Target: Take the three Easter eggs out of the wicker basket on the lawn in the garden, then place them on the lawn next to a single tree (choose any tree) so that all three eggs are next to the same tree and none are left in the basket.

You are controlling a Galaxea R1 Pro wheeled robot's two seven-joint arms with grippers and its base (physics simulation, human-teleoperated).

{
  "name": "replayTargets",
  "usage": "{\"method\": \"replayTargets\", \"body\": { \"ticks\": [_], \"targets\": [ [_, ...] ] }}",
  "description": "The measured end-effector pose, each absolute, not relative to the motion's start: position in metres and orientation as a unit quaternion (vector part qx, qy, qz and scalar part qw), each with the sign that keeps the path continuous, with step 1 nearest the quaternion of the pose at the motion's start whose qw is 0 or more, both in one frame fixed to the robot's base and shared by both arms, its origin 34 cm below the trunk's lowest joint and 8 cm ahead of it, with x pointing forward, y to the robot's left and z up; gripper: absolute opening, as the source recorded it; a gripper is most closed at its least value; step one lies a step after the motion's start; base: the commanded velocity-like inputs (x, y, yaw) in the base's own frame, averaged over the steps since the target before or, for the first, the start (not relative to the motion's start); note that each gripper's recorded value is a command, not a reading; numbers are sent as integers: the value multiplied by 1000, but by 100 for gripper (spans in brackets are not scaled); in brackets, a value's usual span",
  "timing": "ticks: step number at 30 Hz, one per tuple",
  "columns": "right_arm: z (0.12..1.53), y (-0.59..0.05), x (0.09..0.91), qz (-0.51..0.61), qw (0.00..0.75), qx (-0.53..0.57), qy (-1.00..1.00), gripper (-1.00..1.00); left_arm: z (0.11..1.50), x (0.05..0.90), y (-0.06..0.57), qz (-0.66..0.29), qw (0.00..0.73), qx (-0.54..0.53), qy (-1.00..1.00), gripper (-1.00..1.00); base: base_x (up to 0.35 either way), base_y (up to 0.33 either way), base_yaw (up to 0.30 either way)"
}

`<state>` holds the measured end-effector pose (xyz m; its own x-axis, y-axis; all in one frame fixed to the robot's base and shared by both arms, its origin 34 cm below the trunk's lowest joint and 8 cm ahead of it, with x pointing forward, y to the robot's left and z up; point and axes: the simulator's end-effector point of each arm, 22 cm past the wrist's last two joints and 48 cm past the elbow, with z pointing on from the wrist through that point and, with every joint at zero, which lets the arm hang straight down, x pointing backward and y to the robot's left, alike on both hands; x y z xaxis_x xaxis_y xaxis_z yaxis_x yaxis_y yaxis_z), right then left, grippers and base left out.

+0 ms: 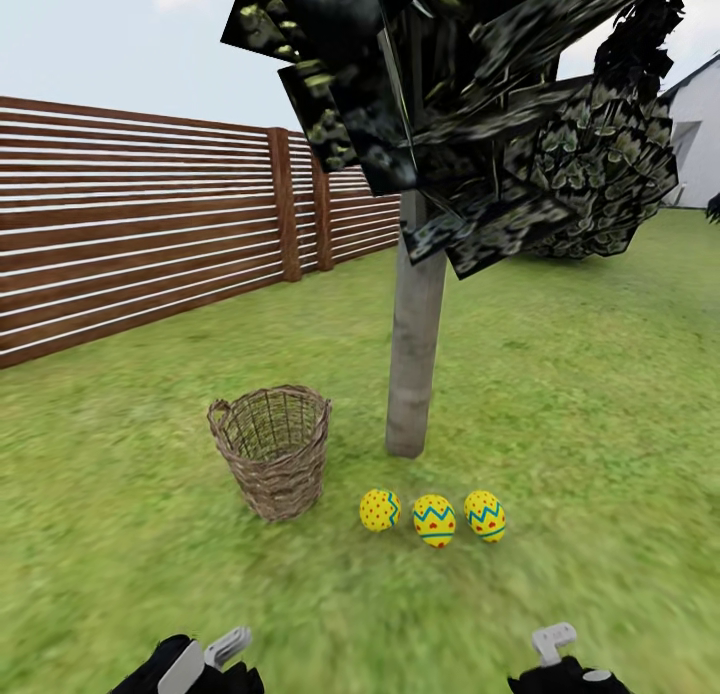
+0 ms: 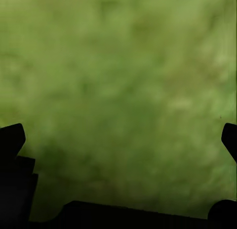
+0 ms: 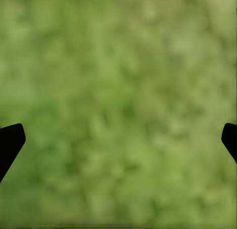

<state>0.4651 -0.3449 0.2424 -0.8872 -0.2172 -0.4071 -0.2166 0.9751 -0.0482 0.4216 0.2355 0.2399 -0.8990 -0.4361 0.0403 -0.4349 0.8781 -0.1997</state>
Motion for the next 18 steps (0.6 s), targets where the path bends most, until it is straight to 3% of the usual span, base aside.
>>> {"method": "replayTargets", "body": {
  "ticks": [8, 18],
  "targets": [
    [243, -347, 434, -1, 178, -100, 979, 100, 235, 412, 236, -54, 56, -199, 977, 100, 0, 0, 0],
    [244, -372, 377, -79, 140, -86, 983, 100, 239, 384, 231, -16, 87, -195, 977, 100, 0, 0, 0]
  ]
}}
